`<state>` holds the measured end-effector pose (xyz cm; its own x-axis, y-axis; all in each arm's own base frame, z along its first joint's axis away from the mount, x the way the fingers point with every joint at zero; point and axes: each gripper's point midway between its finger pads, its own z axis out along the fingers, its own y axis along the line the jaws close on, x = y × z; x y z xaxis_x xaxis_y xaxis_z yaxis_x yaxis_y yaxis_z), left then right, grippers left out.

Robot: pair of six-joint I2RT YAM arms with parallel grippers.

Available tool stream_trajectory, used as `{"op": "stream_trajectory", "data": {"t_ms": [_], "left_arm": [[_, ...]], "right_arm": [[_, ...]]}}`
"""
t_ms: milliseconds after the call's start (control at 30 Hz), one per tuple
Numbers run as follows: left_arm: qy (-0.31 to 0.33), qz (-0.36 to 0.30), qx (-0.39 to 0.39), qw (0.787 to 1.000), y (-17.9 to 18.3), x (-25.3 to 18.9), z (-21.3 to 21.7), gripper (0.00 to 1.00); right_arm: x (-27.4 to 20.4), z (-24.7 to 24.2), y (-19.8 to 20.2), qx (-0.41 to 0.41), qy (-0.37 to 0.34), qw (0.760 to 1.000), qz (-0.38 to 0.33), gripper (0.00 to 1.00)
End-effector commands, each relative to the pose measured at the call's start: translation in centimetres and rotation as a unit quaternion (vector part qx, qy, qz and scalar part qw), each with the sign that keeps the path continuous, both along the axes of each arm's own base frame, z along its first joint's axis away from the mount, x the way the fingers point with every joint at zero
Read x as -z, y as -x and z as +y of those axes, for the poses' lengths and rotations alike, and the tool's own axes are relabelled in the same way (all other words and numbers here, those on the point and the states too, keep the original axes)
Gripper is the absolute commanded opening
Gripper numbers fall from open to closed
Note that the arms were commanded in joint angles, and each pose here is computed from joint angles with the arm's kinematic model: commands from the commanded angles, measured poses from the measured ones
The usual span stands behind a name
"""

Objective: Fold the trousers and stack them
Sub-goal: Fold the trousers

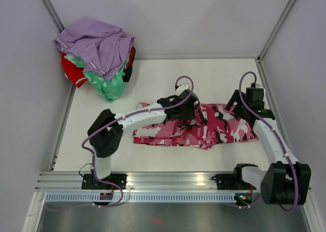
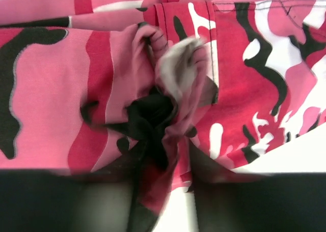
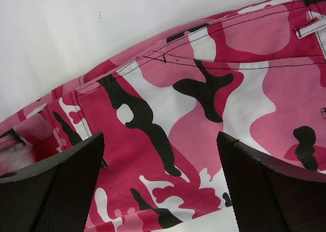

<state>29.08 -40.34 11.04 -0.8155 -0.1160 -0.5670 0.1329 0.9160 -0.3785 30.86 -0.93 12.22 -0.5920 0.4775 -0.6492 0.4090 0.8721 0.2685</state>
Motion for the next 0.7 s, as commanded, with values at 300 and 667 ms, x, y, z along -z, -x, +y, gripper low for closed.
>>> {"op": "stream_trajectory", "data": {"t_ms": [300,667], "left_arm": [[-0.002,-0.075,-0.075,0.994,-2.6,-9.6,12.0,1.00],[0.046,0.010,-0.109,0.993,0.9,1.5,24.7,0.98]], "right_arm": [[-6.9,2.0,-1.5,-0.062,-0.024,0.995,-0.077,0.98],[-3.0,8.1,0.4,-0.174,-0.043,0.983,-0.024,0.95]]}}
